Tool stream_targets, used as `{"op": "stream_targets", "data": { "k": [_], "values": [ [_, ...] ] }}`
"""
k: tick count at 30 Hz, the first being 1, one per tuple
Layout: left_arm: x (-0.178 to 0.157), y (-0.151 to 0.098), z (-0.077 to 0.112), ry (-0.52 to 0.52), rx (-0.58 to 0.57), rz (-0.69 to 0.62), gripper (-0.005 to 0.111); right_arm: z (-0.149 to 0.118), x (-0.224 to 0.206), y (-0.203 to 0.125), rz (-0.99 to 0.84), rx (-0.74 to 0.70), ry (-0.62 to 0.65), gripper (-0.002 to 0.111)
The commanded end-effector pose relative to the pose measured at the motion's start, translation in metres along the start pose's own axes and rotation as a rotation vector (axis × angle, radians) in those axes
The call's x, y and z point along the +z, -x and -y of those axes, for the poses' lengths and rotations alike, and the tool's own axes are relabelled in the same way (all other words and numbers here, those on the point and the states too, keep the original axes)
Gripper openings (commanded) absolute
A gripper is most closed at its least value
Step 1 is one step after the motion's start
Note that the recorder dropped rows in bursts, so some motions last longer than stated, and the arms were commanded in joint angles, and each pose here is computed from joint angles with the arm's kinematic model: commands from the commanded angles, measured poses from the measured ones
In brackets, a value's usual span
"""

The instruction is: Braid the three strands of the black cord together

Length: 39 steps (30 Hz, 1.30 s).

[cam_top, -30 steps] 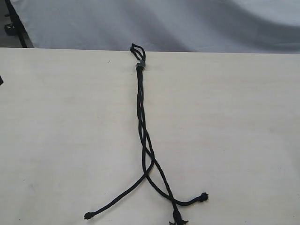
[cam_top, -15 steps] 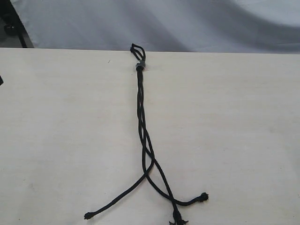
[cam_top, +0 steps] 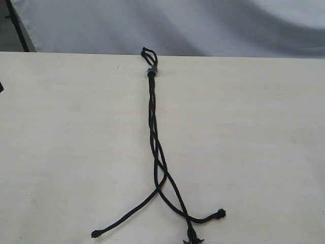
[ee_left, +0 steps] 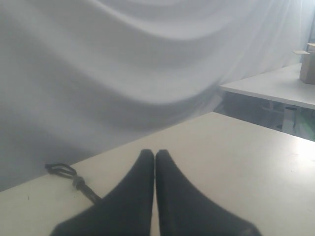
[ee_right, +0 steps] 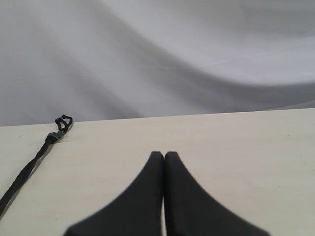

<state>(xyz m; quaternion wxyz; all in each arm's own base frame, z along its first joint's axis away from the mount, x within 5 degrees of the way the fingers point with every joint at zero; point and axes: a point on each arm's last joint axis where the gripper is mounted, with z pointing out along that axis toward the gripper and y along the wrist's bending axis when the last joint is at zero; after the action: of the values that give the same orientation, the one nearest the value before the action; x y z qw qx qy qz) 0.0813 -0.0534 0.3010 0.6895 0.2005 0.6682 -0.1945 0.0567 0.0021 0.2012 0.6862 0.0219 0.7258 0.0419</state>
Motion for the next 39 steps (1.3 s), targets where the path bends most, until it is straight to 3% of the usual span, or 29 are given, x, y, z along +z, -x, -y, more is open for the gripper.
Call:
{"op": "stream_targets", "data": {
  "k": [1, 15, 22, 28, 32, 37, 39],
  "values": [
    [-0.001, 0.0, 0.0, 0.001, -0.002, 0.006, 0.002, 0.0, 0.0, -0.001, 0.003, 0.002, -0.006, 0.0],
    [-0.008, -0.002, -0.005, 0.033, 0.017, 0.031, 0.002, 0.0, 0.0, -0.001, 0.003, 0.002, -0.006, 0.0],
    [-0.031, -0.029, -0.034, 0.428, 0.038, 0.025, 0.002, 0.0, 0.0, -0.001, 0.003, 0.002, -0.006, 0.0],
    [-0.038, -0.032, -0.043, 0.593, 0.052, 0.021, 0.002, 0.0, 0.0, -0.001, 0.003, 0.002, -0.006, 0.0],
    [-0.037, -0.032, -0.042, 0.595, 0.056, 0.018, 0.002, 0.0, 0.0, -0.001, 0.003, 0.002, -0.006, 0.0],
    [-0.036, -0.03, -0.03, 0.485, 0.069, 0.051, 0.002, 0.0, 0.0, -0.001, 0.003, 0.002, -0.006, 0.0],
    [-0.038, -0.027, -0.031, 0.5, -0.024, 0.11, 0.002, 0.0, 0.0, -0.001, 0.003, 0.002, -0.006, 0.0]
  ]
}}
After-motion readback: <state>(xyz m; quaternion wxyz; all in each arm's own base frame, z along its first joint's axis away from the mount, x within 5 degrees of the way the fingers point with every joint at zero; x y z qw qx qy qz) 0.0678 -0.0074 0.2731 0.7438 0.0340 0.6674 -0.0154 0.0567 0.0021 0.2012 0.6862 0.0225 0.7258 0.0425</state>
